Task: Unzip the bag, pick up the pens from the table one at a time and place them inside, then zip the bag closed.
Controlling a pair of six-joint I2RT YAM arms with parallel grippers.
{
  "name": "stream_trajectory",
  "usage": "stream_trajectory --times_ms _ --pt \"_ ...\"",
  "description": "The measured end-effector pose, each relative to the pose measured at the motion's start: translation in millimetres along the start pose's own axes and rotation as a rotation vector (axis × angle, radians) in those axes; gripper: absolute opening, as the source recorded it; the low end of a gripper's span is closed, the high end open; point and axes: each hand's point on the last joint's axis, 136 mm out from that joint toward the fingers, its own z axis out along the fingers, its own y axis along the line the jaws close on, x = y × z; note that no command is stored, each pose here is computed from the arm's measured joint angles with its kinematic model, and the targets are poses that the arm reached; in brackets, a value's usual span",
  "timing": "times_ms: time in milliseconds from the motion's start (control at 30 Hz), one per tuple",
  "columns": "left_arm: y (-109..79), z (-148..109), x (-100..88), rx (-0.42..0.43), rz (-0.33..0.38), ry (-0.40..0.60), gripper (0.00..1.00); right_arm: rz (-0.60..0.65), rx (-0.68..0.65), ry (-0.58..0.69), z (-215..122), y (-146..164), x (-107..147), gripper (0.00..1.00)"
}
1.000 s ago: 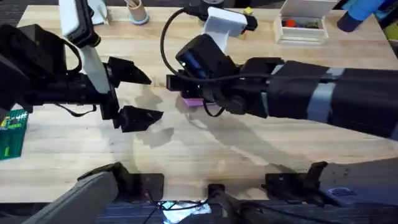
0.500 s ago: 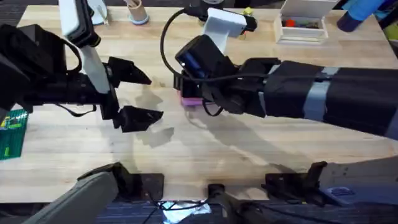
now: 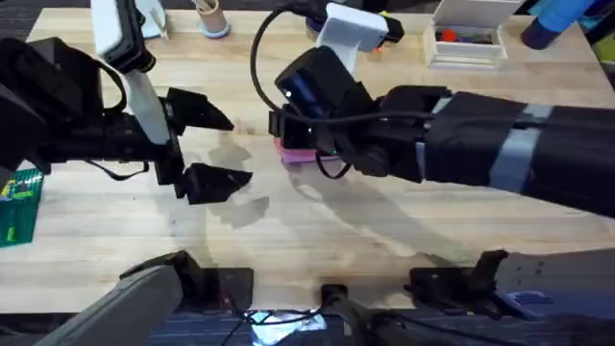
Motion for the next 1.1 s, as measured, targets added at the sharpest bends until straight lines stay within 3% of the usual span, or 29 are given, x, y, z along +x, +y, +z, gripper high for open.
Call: stream_trajectory --times_ms 67,300,700,1100 --pt "0.0 0.0 0.0 0.000 0.000 0.000 0.995 0.001 -0.008 -0.008 -3.3 1.7 -2.9 0.239" --pt "0.0 0.0 0.0 0.000 0.000 0.000 0.995 0.002 -0.023 -0.023 -10.8 4.3 -8.3 0.037" --pt "0.0 0.0 0.0 0.000 0.000 0.000 0.995 0.003 -0.030 -0.025 -13.1 5.5 -9.3 0.030" --pt "1.0 -0.1 7.0 -0.006 0.000 0.041 0.995 0.013 -0.107 -0.077 -45.1 17.8 -28.3 0.030"
